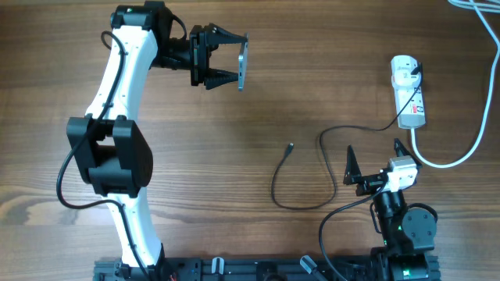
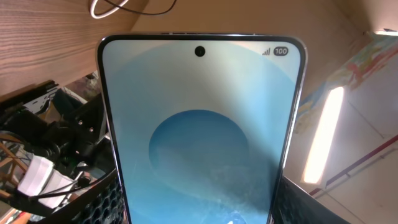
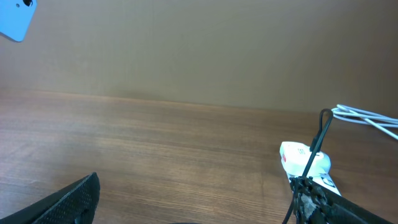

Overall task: Plug charger to phone and switch on socket
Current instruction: 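Swing the right gripper toward the phone held by the left gripper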

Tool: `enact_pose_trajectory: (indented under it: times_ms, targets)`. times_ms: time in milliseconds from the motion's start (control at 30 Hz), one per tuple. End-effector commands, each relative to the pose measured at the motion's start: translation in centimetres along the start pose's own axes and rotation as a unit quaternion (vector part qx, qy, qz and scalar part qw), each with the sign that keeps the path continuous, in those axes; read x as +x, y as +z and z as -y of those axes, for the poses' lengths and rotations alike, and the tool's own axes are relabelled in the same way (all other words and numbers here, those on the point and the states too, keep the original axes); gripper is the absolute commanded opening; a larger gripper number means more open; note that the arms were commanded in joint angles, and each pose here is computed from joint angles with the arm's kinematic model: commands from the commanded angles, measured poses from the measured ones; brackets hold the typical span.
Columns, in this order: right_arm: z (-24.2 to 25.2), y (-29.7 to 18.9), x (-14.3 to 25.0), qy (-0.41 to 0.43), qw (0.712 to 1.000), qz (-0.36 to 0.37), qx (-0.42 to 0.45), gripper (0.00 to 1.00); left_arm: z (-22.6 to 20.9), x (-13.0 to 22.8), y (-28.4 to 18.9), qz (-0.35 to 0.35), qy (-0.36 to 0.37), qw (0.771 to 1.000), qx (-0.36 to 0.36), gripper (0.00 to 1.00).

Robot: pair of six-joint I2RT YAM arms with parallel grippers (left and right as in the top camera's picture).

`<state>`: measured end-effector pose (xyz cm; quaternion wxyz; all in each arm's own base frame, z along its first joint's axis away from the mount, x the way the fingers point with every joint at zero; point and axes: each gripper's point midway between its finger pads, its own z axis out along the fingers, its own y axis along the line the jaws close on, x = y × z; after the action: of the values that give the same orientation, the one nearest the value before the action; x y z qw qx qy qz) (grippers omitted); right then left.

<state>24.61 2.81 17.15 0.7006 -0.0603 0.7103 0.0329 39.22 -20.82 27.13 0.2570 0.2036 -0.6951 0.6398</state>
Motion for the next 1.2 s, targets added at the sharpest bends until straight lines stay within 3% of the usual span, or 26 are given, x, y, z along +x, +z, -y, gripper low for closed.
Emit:
enact_pose_trajectory:
  times_ms: [0, 300, 367, 433, 467, 500, 600, 633, 700, 767, 833, 867, 933, 1033, 1067, 1167]
  targets:
    - [0.1, 0.0, -0.2, 0.006, 1.0, 0.004, 0.004, 1.0, 1.7, 2.0, -0.3, -0.012, 0.021, 0.999, 0.026, 0.63]
    - [0.0, 0.0, -0.3, 0.014, 1.0, 0.008, 0.0, 1.0, 1.7, 2.0, -0.3, -0.012, 0.022, 0.999, 0.025, 0.63]
    - [-2.0, -0.2, -0.5, 0.106, 0.993, 0.006, -0.059, 1.0, 1.7, 2.0, -0.3, -0.012, 0.022, 0.999, 0.024, 0.63]
    - [-4.6, -0.7, -0.9, 0.291, 0.947, -0.019, -0.135, 1.0, 1.6, 2.0, -0.3, -0.012, 0.022, 0.999, 0.024, 0.63]
    - [-6.1, -1.2, -1.0, 0.453, 0.873, -0.061, -0.169, 1.0, 1.6, 2.0, -0.3, -0.012, 0.022, 0.999, 0.024, 0.63]
    - [-7.0, -1.5, -1.0, 0.522, 0.827, -0.092, -0.189, 1.0, 1.7, 2.0, -0.3, -0.012, 0.022, 0.999, 0.024, 0.63]
    - [-7.9, -1.9, -1.2, 0.629, 0.74, -0.133, -0.198, 1.0, 1.7, 2.0, -0.3, -0.012, 0.022, 0.999, 0.024, 0.63]
    - [-8.2, -2.2, -2.4, 0.633, 0.731, -0.123, -0.22, 1.0, 1.6, 2.0, -0.2, -0.012, 0.022, 0.999, 0.024, 0.63]
    - [-8.8, -4.2, -8.9, 0.577, 0.748, -0.024, -0.326, 1.0, 1.6, 2.0, -0.2, -0.012, 0.022, 0.999, 0.024, 0.63]
    - [-8.6, -5.7, -13.0, 0.55, 0.756, 0.024, -0.353, 1.0, 1.6, 2.0, -0.2, -0.012, 0.021, 0.999, 0.024, 0.63]
    - [-8.5, -6.3, -16.0, 0.508, 0.788, 0.037, -0.346, 1.0, 1.6, 2.0, -0.2, -0.012, 0.022, 0.999, 0.024, 0.63]
    - [-8.5, -6.1, -17.8, 0.467, 0.821, 0.032, -0.328, 1.0, 1.6, 2.0, -0.2, -0.012, 0.022, 0.999, 0.024, 0.63]
    - [-8.4, -5.0, -20.3, 0.384, 0.876, -0.013, -0.292, 0.99, 1.6, 2.0, -0.2, -0.012, 0.021, 0.999, 0.024, 0.63]
    - [-8.3, -1.9, -20.9, 0.273, 0.918, -0.139, -0.251, 1.0, 1.6, 2.0, -0.2, -0.012, 0.021, 0.999, 0.024, 0.62]
    - [-8.1, -0.7, -20.6, 0.247, 0.918, -0.204, -0.236, 1.0, 1.6, 2.0, -0.2, -0.012, 0.021, 0.999, 0.024, 0.62]
    - [-7.7, 1.8, -19.7, 0.238, 0.877, -0.362, -0.208, 1.0, 1.6, 2.0, -0.2, -0.012, 0.022, 0.999, 0.024, 0.63]
